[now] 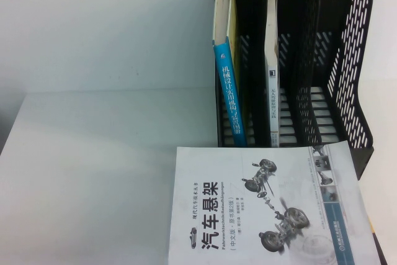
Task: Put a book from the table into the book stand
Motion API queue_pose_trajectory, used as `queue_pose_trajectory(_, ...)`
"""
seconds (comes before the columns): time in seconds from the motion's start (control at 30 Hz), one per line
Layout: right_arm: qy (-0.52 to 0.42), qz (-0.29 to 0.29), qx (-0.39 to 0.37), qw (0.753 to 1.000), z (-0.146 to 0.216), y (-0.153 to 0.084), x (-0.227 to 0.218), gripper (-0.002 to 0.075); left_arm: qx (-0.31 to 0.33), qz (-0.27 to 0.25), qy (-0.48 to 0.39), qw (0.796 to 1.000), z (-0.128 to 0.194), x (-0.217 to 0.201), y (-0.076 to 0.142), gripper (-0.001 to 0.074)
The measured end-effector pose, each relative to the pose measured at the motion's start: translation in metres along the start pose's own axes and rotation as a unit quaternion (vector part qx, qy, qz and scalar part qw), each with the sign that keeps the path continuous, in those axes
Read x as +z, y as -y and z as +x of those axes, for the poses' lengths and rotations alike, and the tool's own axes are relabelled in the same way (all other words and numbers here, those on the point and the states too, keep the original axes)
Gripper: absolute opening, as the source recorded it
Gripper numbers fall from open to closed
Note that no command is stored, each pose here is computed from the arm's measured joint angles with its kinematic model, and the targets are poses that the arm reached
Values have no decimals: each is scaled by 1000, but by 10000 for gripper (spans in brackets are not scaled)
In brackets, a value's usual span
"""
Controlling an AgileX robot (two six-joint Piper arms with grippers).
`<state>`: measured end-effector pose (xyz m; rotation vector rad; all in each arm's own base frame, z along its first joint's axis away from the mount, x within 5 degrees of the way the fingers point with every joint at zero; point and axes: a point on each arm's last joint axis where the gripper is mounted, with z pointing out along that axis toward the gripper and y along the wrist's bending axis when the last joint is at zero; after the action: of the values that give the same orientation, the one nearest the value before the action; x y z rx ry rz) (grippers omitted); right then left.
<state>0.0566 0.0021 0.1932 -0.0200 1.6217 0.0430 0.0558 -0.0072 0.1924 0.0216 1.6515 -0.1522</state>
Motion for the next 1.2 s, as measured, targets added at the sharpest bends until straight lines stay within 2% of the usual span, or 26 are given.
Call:
queue_pose_trajectory(0.1,96,-6,4,995,-17,-1,-2,-3,-5,-7,95,995,-17,-2,-1,-2)
queue_pose_trajectory(0.23,198,-17,26,980,-35,-2,-7,-3,-7,-17,222,975,-39,-9,-3,-2)
queue_pose_trajectory(0.33,260,-27,42,964,-46,-3,-12,-3,-8,-22,277,961,-48,-14,-4,-2)
queue_pose_trajectory(0.6,378,-41,45,924,-64,-4,-26,-3,-27,-24,349,936,-59,-22,-6,-2)
queue_pose_trajectory(0.67,406,-44,47,912,-68,-4,-30,-3,-43,-24,349,936,-59,-22,-7,-2)
queue_pose_trajectory(0.73,421,-41,61,904,-70,-2,-33,-3,-58,-18,318,946,-64,-21,-5,-2)
queue_pose_trajectory(0.8,408,-37,74,909,-73,-1,-32,-3,-64,-5,280,958,-78,-24,-1,-2)
queue_pose_trajectory(0.9,348,-31,83,933,-84,0,-29,-3,-63,15,231,971,-103,-32,6,-2)
queue_pose_trajectory(1.07,181,-22,88,979,-92,-2,-25,-3,-71,30,146,986,-136,-28,13,-2)
queue_pose_trajectory(1.2,30,-11,90,995,-76,-2,-13,-3,-108,33,17,993,-138,-2,17,-2)
